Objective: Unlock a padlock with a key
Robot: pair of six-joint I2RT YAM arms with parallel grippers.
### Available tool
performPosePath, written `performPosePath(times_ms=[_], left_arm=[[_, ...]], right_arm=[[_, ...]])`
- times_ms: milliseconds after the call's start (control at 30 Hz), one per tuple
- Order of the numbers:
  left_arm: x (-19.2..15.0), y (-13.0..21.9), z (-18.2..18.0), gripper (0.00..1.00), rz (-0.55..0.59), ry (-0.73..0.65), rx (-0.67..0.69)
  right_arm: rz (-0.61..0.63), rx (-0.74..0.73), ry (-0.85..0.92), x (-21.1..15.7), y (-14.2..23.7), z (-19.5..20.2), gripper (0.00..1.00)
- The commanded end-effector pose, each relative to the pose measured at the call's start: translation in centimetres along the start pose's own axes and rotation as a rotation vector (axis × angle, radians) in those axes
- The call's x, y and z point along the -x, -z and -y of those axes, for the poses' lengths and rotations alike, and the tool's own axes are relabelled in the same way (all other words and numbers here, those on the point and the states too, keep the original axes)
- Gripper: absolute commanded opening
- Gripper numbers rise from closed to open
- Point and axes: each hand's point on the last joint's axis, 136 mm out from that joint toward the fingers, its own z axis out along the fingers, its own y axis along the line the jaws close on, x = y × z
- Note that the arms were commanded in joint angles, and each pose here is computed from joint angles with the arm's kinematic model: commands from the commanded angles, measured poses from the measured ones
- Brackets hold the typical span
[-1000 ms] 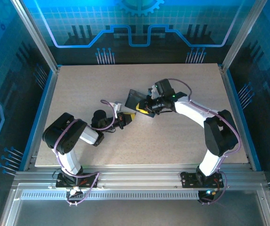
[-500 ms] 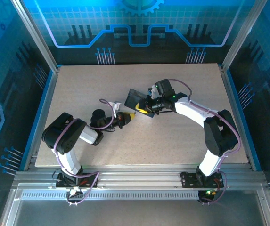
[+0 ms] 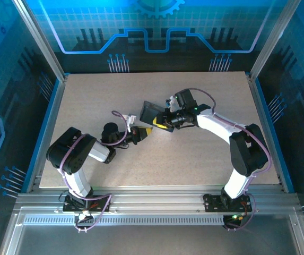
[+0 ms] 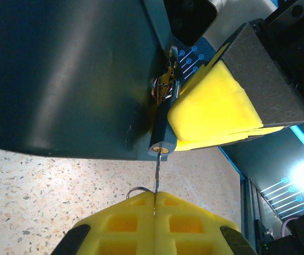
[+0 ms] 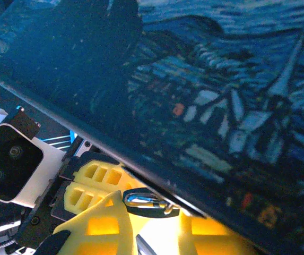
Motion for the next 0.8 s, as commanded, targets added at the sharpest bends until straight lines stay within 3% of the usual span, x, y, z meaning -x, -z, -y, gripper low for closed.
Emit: performPosePath(times_ms=[0,433,767], left_arm=[[4.4,-0.7,2.0,0.0,0.131,-0.134,-0.056],[3.2,-1.0,3.1,0.0,0.189,-0.359,0.06],[2.8,-1.9,2.8,0.0,0.162,-0.343,0.055]], right_arm=[[-0.152,0.068,0.017,-3.6,-0.5,-2.1,0.0],[-0.173,0.007,-0.028,-4.0,-1.3,-2.0,0.0],[-0.165,-0.014,-0.012,-4.0,-2.0,-1.9,0.0]])
